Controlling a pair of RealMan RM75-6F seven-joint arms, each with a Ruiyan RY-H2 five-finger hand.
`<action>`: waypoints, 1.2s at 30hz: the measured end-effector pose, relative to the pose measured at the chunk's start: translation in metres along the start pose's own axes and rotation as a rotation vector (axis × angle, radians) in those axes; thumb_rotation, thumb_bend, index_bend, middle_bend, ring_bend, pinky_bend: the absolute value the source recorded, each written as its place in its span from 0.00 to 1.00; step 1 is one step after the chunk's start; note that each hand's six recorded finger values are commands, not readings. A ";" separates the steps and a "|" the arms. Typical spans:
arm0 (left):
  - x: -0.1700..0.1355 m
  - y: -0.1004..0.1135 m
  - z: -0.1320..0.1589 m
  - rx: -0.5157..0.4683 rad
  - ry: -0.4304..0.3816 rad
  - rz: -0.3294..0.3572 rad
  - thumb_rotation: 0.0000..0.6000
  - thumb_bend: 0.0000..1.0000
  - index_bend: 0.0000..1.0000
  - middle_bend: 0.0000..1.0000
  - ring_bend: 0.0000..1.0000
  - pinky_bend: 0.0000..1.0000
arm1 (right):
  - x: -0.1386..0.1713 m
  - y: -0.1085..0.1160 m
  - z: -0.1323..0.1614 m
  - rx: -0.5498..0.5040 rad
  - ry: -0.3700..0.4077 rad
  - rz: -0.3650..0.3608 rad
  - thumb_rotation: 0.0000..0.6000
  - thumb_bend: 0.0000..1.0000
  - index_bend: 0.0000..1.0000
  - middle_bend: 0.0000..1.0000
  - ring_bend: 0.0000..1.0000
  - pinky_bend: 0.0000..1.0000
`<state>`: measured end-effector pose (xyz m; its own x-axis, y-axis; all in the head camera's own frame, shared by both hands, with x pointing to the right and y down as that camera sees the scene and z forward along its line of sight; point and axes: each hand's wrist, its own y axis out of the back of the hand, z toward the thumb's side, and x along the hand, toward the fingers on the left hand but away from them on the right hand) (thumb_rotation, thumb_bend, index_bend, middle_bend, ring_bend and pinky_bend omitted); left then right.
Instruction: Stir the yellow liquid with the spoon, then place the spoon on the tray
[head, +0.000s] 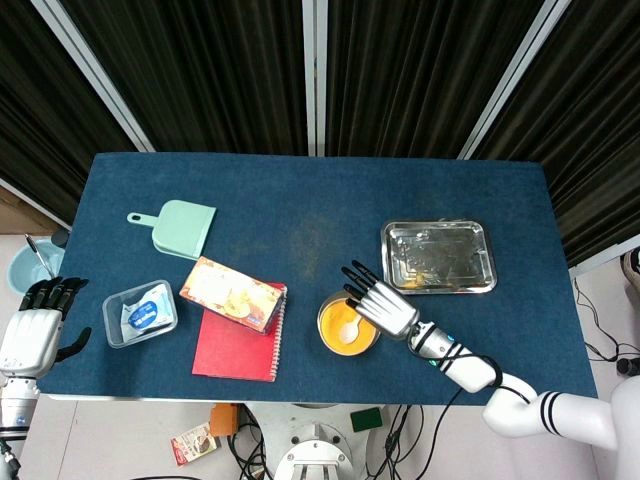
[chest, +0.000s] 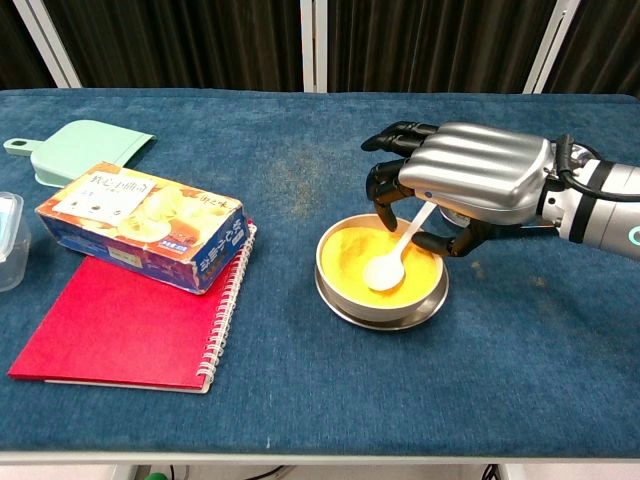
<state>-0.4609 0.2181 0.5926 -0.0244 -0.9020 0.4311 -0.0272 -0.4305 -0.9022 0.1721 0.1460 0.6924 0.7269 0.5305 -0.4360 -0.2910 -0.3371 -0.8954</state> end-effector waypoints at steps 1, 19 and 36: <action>0.000 0.000 0.000 0.000 0.001 -0.001 1.00 0.28 0.18 0.15 0.10 0.12 | -0.001 0.000 0.000 -0.005 -0.002 -0.001 1.00 0.35 0.47 0.24 0.00 0.00; 0.000 -0.003 -0.003 -0.005 0.005 -0.003 1.00 0.28 0.17 0.15 0.10 0.12 | -0.005 -0.001 0.001 -0.012 0.001 0.014 1.00 0.40 0.54 0.26 0.00 0.00; 0.000 -0.002 -0.003 0.002 0.004 0.003 1.00 0.27 0.17 0.15 0.10 0.12 | -0.003 0.012 -0.005 0.026 -0.004 -0.017 1.00 0.46 0.62 0.27 0.00 0.00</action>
<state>-0.4639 0.2191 0.5947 -0.0288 -0.9029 0.4288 -0.0248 -0.4282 -0.9033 0.1694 0.1360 0.6833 0.7292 0.5395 -0.4210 -0.2948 -0.3075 -0.9047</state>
